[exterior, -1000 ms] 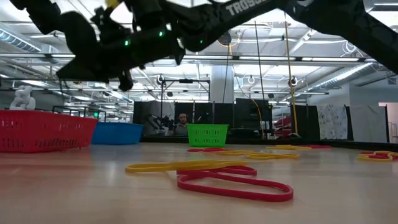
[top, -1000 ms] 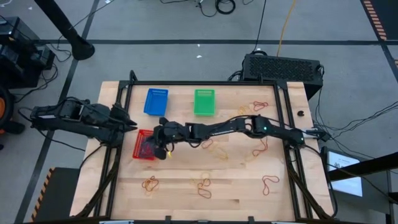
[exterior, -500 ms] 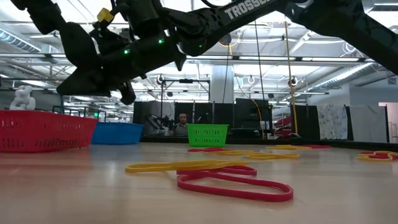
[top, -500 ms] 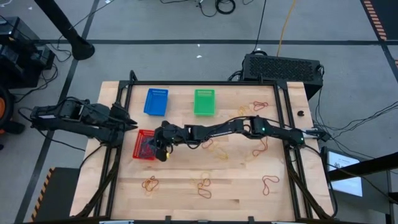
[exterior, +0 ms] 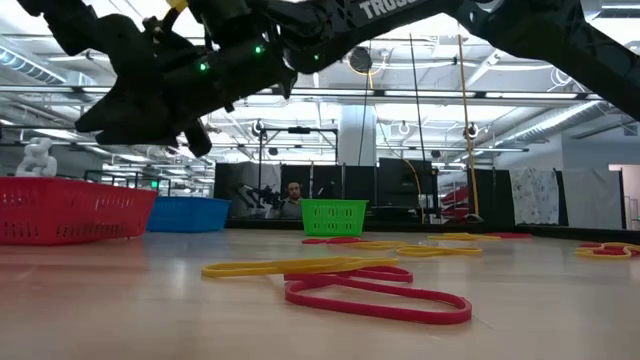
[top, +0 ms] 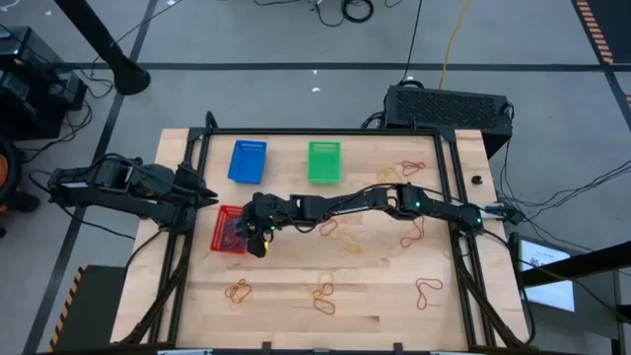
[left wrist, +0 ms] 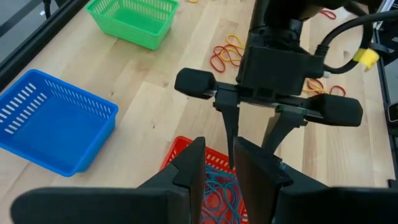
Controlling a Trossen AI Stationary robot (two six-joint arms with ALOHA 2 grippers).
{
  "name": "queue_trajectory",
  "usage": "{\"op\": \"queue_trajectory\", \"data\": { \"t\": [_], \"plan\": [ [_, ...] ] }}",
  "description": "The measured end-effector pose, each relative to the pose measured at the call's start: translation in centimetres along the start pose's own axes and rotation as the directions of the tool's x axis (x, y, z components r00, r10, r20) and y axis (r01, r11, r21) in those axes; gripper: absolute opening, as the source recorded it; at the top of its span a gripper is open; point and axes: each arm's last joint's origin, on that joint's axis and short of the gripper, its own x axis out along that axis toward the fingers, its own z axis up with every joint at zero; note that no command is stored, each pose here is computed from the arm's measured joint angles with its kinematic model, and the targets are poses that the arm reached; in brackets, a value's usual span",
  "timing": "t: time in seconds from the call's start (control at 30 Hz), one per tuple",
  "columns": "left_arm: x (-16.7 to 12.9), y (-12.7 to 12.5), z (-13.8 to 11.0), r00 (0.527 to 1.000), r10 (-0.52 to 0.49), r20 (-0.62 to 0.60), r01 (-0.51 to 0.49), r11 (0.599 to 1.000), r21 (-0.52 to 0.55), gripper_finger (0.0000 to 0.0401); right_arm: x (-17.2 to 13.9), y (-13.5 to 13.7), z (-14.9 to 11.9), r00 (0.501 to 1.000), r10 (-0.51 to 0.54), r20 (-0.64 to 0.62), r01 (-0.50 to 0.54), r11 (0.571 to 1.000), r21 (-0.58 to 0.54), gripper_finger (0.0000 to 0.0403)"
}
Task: Sort rubber bands into baskets
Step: Put the red rubber band into the blue basket
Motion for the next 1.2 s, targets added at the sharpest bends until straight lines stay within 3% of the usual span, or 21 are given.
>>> {"op": "queue_trajectory", "data": {
  "t": [0.2,0.37,0.53,0.73,0.83,0.97,1.1,1.2],
  "plan": [
    [0.0,0.0,0.0,1.000,0.000,0.000,0.000,1.000,-0.006,0.0090,-1.2,0.5,1.7,0.990,-0.028,-0.140,0.021,0.998,-0.052,0.0132],
    [0.5,-0.1,-0.3,0.999,-0.027,-0.024,0.025,0.997,-0.073,0.0090,-3.6,1.3,3.0,0.956,-0.052,-0.288,0.039,0.998,-0.050,0.0132],
    [3.2,-0.9,-1.2,0.973,-0.195,-0.122,0.180,0.976,-0.120,0.0090,-6.9,3.2,3.4,0.885,-0.064,-0.461,0.062,0.998,-0.018,0.0132],
    [6.7,-3.2,-1.8,0.906,-0.379,-0.188,0.363,0.925,-0.115,0.0090,-9.6,8.5,2.6,0.802,-0.042,-0.596,0.040,0.999,-0.017,0.0132],
    [7.7,-5.1,-2.1,0.869,-0.433,-0.241,0.427,0.901,-0.078,0.0090,-10.0,11.6,1.5,0.783,-0.079,-0.617,0.047,0.997,-0.068,0.0132],
    [8.6,-8.1,-3.0,0.812,-0.485,-0.324,0.504,0.863,-0.031,0.0090,-10.4,15.3,0.4,0.799,-0.171,-0.576,0.096,0.983,-0.158,0.0132],
    [9.9,-10.5,-4.7,0.824,-0.414,-0.387,0.459,0.888,0.027,0.0090,-10.9,18.3,-0.3,0.827,-0.269,-0.494,0.162,0.955,-0.250,0.0132],
    [11.3,-11.8,-6.2,0.839,-0.319,-0.440,0.380,0.923,0.055,0.0090,-11.3,19.9,-0.8,0.836,-0.282,-0.470,0.144,0.940,-0.309,0.0132]
  ]
}}
